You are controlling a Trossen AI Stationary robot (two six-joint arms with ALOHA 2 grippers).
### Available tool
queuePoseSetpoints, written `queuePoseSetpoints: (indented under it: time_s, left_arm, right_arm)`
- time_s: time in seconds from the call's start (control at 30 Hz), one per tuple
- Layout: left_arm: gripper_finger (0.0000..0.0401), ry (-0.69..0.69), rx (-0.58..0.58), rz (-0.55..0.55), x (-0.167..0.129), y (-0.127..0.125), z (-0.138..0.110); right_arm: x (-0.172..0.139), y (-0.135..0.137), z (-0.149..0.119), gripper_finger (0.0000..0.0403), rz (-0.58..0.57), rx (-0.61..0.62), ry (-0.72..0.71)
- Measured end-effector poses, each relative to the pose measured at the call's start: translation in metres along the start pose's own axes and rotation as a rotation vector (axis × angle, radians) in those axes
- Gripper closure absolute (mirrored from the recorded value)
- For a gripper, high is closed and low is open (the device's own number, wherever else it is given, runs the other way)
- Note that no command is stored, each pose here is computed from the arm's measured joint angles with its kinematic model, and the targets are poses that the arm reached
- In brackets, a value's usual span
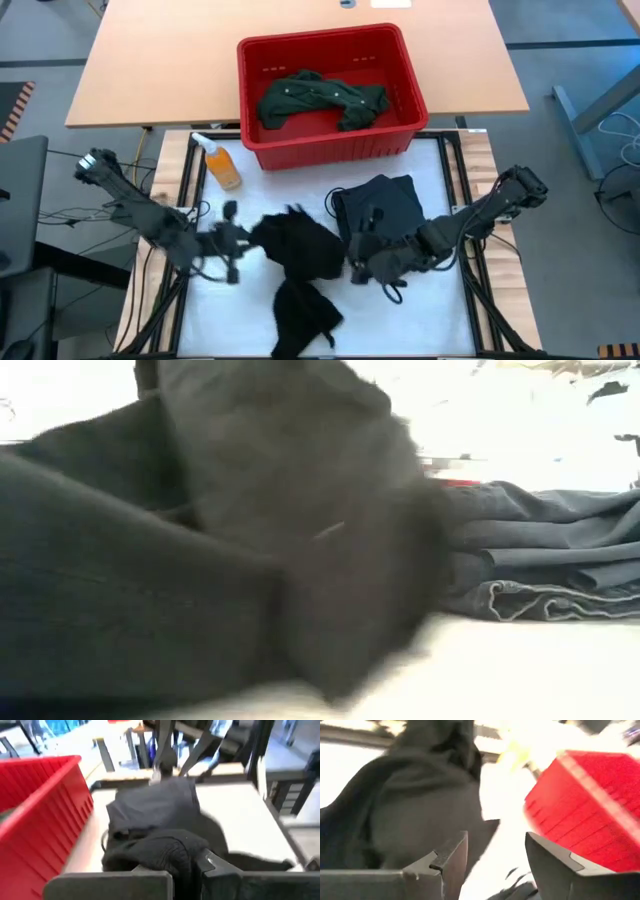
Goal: Fold Laundry from Bin
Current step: Fold the black shirt
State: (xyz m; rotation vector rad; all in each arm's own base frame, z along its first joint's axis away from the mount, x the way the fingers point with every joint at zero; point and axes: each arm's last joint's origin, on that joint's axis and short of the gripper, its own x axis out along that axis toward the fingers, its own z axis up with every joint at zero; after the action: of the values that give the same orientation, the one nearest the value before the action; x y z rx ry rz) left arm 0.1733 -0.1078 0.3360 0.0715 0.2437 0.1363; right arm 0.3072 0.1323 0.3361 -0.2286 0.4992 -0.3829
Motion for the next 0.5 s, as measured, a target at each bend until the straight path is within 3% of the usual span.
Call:
queuePoseSetpoints:
  time_s: [0.13,0.27,0.4,0.5]
  left_arm:
    - [0.0401,-0.079,-0.066,-0.027,-0.021,0.018,0.013]
    - [0.0401,-0.072,-0.071,-0.077,-0.022,0.017,0.011]
    - [0.0401,0.021,-0.044,-0.090,-0.011,0.006,-0.004]
    - [0.0401,0.133,-0.053,-0.216,-0.005,-0.005,-0.015]
  right_arm:
    - [0.012,-0.009,0.014,0.0175,-0.025,0.043,-0.081]
    - [0.039,0.004,0.013,0.0175,0.134,0.155,-0.115]
    - [0.080,0.039,-0.007,0.0175,0.204,0.079,-0.118]
    - [0.099,0.056,-0.013,0.0175,0.202,0.026,-0.179]
